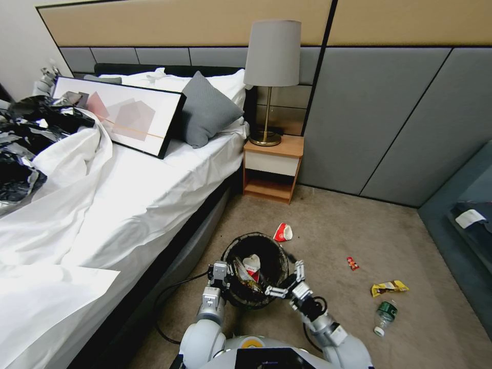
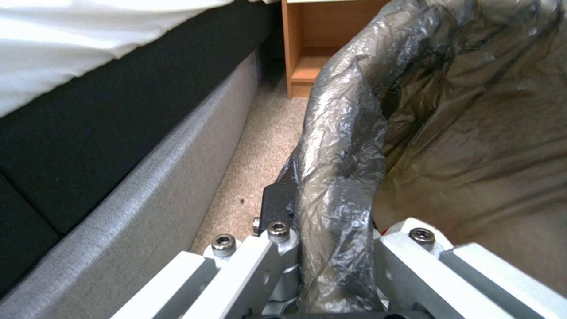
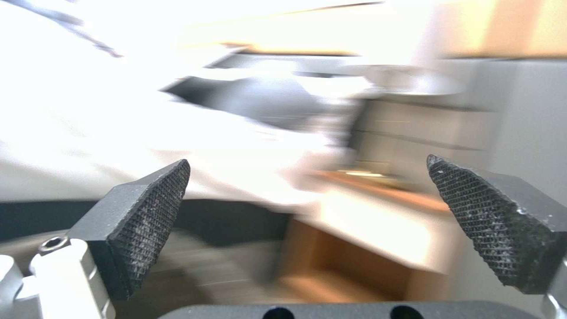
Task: Pick up the trash bin, then pick up the garbage from the floor and place it into the trash bin.
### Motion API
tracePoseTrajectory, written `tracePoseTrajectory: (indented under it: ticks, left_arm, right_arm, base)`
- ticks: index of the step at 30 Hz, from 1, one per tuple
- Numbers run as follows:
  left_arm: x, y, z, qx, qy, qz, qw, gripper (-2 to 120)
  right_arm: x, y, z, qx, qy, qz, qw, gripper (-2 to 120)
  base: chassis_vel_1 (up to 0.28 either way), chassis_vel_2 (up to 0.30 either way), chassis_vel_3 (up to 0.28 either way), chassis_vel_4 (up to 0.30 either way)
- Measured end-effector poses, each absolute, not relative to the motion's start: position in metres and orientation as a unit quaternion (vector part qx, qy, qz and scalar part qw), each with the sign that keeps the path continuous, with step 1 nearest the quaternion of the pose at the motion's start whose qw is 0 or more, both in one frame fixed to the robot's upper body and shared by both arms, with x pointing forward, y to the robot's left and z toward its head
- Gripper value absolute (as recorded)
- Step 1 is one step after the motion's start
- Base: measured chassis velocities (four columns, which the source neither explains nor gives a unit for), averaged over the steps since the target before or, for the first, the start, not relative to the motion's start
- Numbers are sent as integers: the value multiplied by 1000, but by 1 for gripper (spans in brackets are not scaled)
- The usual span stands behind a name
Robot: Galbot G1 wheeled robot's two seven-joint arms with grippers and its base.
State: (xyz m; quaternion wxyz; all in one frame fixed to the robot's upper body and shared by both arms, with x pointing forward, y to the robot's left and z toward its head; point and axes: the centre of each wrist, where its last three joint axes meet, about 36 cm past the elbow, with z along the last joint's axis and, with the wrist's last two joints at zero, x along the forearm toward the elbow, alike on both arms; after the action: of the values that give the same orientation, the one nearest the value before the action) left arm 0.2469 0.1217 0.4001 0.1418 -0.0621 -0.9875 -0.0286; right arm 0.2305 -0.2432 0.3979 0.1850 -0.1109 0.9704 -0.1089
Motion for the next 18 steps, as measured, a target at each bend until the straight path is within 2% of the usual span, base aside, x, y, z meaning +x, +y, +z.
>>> tracePoseTrajectory:
  ticks: [3, 9, 11, 18]
  left_arm:
    - [246, 122, 402, -62, -988, -27, 140, 1]
    - [246, 123, 404, -60, -988, -28, 139, 1]
    - [246, 125, 404, -59, -988, -28, 138, 1]
    - [245, 125, 405, -58, -988, -28, 138, 1]
  right_arm:
    - [240, -265, 404, -11, 980, -127, 153, 100]
    - [245, -297, 390, 63, 982, -147, 104, 100]
    - [245, -319, 369, 95, 981, -153, 68, 100]
    - [243, -358, 311, 154, 977, -146, 1, 100]
  base:
    - [0, 0, 0, 0]
    - [0, 0, 0, 0]
    - [0, 0, 0, 0]
    - [0, 0, 0, 0]
